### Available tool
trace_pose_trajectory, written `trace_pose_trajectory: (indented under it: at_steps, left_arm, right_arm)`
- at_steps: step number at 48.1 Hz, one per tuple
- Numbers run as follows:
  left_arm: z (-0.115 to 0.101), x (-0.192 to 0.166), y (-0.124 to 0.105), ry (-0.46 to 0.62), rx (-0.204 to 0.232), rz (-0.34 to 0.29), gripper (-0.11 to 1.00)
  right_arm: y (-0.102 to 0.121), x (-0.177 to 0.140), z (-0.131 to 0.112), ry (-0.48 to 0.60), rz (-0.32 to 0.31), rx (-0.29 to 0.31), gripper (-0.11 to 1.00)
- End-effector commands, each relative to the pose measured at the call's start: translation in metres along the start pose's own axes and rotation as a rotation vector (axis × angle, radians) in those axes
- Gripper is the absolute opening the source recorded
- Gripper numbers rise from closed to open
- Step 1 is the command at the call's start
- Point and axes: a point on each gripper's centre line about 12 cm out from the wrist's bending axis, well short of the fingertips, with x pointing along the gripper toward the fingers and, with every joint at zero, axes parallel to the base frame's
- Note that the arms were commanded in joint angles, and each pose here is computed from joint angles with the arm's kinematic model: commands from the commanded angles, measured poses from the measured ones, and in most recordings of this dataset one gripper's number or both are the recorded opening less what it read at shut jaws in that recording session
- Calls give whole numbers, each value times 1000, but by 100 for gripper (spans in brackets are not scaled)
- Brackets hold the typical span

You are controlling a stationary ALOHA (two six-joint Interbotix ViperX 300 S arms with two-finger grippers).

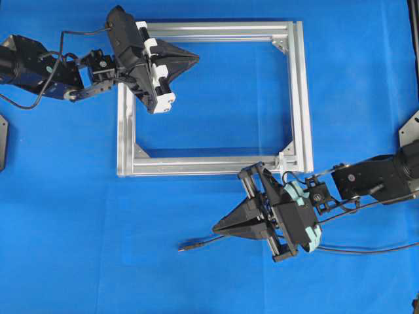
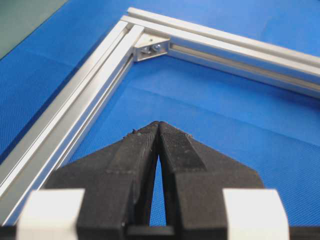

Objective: Insert the wire through the string loop located on the right side.

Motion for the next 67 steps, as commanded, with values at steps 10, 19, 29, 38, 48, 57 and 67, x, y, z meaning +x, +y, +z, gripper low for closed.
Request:
trace_pose_trajectory:
  at_steps: [10, 19, 29, 38, 48, 57, 67]
  left_arm:
    - [14, -1, -2, -23, 14, -16, 0]
    - [14, 0, -3, -23, 16, -18, 0]
    - [12, -1, -2, -12, 17, -17, 0]
    - [11, -1, -2, -8, 18, -17, 0]
    - [11, -1, -2, -8, 18, -17, 0]
    - [11, -1, -2, -8, 18, -17, 0]
    - [11, -1, -2, -8, 19, -16, 0]
  right_arm:
    - [7, -1, 20, -11, 17, 56, -6]
    - [8, -1, 16, 5, 17, 120, -6]
    - [5, 10, 7, 41, -7, 177, 7]
    - [3, 18, -9, 102, -46, 223, 58]
    - [7, 23, -26, 143, -51, 240, 74]
    - [11, 30, -42, 167, -62, 258, 73]
    - [13, 36, -57, 190, -88, 289, 73]
